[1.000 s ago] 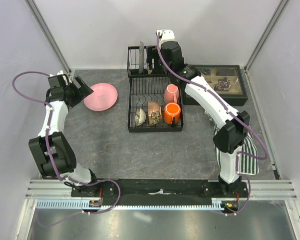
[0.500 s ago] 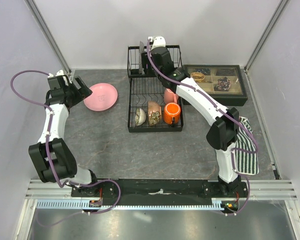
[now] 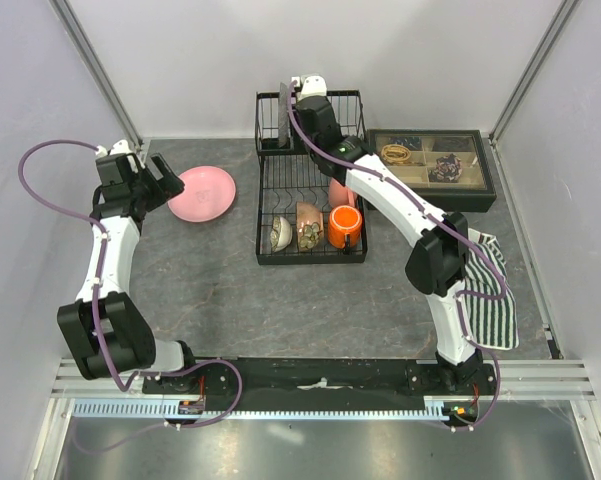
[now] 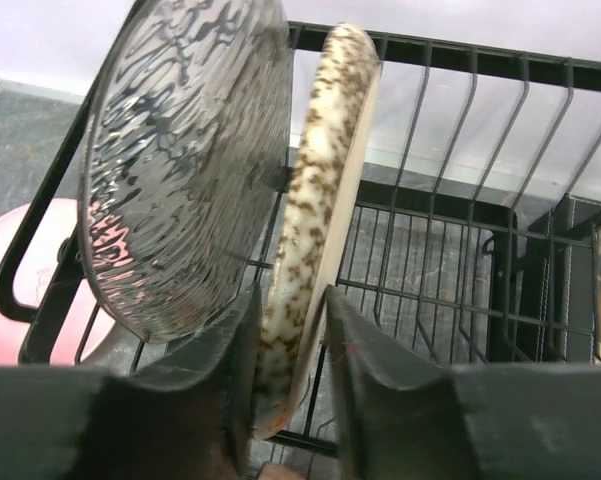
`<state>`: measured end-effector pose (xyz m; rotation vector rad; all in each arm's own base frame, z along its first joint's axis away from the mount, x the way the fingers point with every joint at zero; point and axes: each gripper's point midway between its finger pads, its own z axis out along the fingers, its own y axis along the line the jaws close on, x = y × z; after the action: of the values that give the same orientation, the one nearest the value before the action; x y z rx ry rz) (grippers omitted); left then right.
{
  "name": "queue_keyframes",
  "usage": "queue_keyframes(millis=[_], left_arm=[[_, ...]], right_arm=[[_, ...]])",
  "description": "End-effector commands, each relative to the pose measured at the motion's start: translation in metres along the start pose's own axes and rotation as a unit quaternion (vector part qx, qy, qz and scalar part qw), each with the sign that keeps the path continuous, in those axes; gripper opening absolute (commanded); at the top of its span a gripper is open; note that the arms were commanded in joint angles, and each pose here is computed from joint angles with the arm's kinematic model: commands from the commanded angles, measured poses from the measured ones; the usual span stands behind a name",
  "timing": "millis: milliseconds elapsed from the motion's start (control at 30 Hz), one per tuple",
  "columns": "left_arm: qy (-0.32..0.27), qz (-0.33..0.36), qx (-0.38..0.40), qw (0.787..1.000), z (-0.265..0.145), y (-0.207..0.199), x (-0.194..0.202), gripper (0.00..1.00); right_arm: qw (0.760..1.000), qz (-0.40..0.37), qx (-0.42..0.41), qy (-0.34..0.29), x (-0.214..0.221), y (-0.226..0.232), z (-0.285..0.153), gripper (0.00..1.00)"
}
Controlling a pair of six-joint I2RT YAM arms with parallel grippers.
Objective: Unload the mixed dishes from the dish rack
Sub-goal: Pick up the plate from the dish rack.
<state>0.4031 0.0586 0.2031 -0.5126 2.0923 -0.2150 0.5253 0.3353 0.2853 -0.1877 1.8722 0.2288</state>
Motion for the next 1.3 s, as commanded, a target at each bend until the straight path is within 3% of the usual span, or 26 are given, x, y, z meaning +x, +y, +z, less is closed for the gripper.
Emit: queue_keyframes(millis=[0,100,800,1267], left_arm=[[-0.039,0.031,0.003,0.999,-0.008,-0.003,-0.017,0.99],[-0.039,0.031,0.004,0.999,-0.008,-0.003,-0.015,0.99],[-0.031,0.041,0.029,0.998,-0.007,-0.011,-0.009,0.99],[-0.030,0.042,0.047,0.998,-0.008,-0.018,-0.008,0.99]], right_arm=[[0.999,0.012,0.004,-0.040,-0.030,0.005,-0.006,0.32],[0.999,0.008,0.010,-0.047,-0.034,0.007,-0.010,0.27],[0.991,-0.038,0.071,-0.102,-0.063,0.032,-0.041,0.23],[0.978,-0.073,0.144,-0.130,-0.079,0.008,-0.049,0.00]])
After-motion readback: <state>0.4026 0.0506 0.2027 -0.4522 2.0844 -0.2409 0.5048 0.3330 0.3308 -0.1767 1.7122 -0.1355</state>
